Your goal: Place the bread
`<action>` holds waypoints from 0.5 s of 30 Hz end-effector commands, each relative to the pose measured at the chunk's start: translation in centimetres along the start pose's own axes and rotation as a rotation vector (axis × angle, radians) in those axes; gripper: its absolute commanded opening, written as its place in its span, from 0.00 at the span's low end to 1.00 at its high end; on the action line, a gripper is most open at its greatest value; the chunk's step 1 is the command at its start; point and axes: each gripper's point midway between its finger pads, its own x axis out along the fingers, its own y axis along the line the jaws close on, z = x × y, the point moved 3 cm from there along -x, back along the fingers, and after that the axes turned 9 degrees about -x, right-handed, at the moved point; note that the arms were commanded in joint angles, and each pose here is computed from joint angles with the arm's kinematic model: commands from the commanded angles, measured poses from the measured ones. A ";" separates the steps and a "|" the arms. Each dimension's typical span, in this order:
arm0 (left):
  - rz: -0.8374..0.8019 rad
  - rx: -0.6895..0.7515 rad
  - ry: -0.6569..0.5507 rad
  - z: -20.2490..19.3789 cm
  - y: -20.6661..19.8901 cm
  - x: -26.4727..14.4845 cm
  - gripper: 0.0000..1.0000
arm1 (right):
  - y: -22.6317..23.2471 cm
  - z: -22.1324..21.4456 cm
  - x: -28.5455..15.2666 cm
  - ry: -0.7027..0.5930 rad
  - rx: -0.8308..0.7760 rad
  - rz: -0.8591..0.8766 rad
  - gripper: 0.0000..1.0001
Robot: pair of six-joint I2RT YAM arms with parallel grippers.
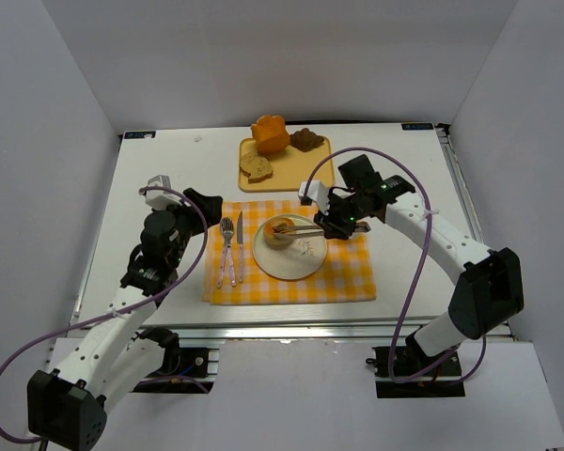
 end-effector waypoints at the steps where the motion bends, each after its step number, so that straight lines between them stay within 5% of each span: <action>1: -0.023 -0.006 -0.047 1.5 -0.9 -0.6 0.82 | 0.0 1.4 -0.4 -0.064 -0.038 -0.003 0.40; 9: -0.031 -0.007 -0.049 1.6 -1.1 -0.6 0.82 | 0.4 2.5 -1.6 -0.105 -0.051 0.001 0.45; 15: -0.038 -0.008 -0.056 2.0 -1.5 -0.7 0.82 | -1.4 5.3 -5.0 -0.205 -0.061 -0.078 0.38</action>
